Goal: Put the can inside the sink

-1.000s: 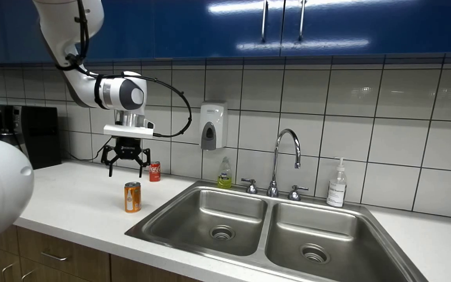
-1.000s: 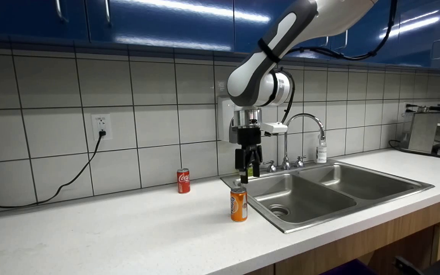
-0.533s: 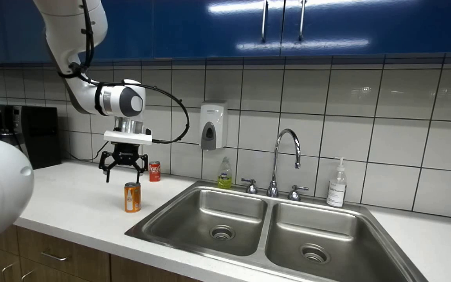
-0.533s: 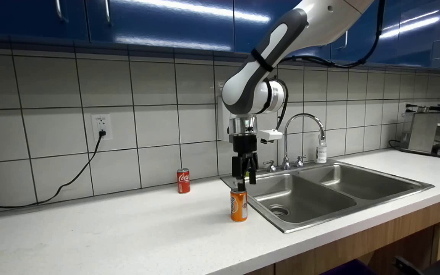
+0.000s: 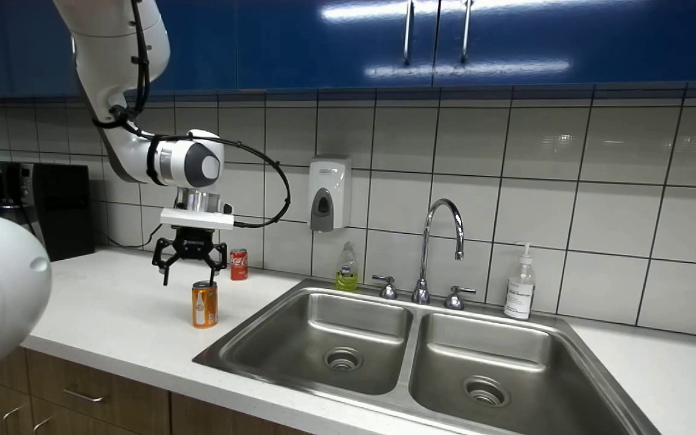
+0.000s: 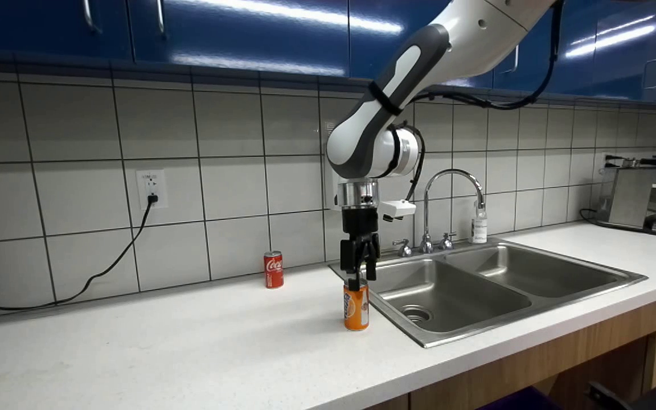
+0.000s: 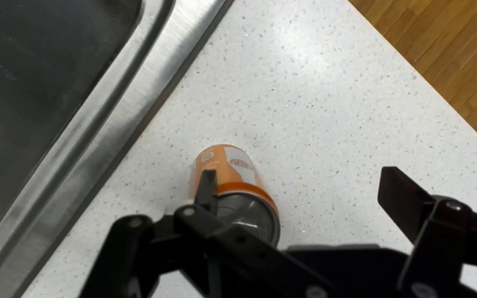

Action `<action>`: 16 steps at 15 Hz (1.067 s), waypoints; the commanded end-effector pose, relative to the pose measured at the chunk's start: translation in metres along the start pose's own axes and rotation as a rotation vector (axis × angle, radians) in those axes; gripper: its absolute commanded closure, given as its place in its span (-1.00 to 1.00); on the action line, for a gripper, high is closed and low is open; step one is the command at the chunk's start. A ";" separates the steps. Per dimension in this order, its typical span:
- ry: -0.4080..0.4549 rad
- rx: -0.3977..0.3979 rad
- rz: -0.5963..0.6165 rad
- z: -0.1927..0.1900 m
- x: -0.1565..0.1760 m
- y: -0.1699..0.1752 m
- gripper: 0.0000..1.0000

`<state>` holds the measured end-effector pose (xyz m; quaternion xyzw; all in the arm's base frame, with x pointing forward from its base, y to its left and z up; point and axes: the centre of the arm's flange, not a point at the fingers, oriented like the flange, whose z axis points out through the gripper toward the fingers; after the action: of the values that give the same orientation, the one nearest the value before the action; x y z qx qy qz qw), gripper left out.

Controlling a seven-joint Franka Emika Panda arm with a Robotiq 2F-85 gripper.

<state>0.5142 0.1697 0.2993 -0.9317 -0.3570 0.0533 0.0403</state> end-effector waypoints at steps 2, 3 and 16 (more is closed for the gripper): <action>0.036 -0.004 -0.008 0.000 0.005 0.016 -1.00; 0.041 -0.011 -0.005 -0.001 0.006 0.018 -1.00; 0.067 -0.023 -0.019 0.011 0.024 0.027 -1.00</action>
<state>0.5374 0.1673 0.2860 -0.9346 -0.3520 0.0285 0.0423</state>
